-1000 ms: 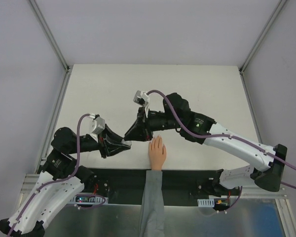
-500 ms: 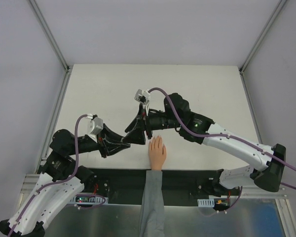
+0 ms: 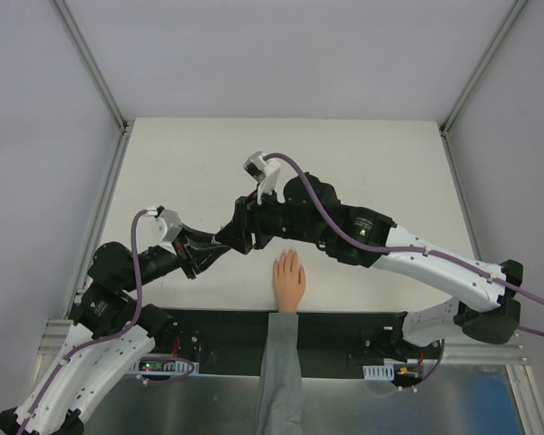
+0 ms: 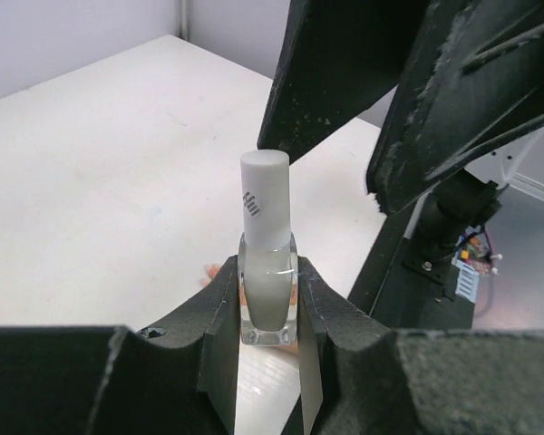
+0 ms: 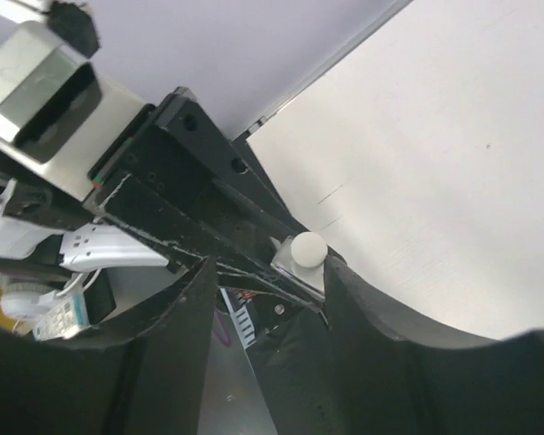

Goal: Paint the nails

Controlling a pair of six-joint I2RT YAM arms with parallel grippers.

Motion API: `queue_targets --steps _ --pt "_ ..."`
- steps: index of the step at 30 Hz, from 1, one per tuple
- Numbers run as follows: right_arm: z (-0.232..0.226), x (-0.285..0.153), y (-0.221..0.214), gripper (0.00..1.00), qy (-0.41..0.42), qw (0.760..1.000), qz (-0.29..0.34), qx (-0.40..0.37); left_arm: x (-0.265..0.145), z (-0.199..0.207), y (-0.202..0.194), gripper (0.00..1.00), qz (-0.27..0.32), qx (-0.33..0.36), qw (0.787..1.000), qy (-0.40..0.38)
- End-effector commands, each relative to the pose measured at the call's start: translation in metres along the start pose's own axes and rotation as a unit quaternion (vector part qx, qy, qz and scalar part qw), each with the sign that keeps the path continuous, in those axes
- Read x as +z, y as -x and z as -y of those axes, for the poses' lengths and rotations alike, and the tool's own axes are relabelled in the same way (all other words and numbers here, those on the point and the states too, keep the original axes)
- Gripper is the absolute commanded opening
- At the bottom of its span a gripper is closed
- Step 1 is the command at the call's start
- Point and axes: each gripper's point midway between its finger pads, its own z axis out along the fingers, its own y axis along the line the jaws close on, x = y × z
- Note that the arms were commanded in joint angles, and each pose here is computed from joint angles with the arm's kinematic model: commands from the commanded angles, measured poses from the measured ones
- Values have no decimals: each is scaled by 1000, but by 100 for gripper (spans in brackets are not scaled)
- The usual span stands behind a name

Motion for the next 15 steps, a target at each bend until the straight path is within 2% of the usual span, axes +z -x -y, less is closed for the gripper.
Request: queue_targets --steps 1,3,7,8,9,13,14,15 --pt "10 13 15 46 -55 998 24 15 -1 0 17 0 27 28 999 6" --pt "13 19 14 41 -63 998 21 20 -2 2 18 0 29 30 999 3" --pt "16 19 16 40 -74 997 26 18 -5 4 19 0 35 31 999 2" --pt "14 20 16 39 -69 997 23 18 -5 4 19 0 35 29 999 3" --pt "13 21 13 33 -66 998 18 13 -6 3 20 0 37 29 999 5" --pt "9 20 8 27 -47 999 9 3 -6 8 24 0 41 22 999 -2" --pt "-1 20 1 19 -11 1000 -9 -8 -6 11 26 0 41 21 999 -11" --pt "-4 19 4 0 14 1000 -6 -20 -7 16 28 0 43 23 999 -23"
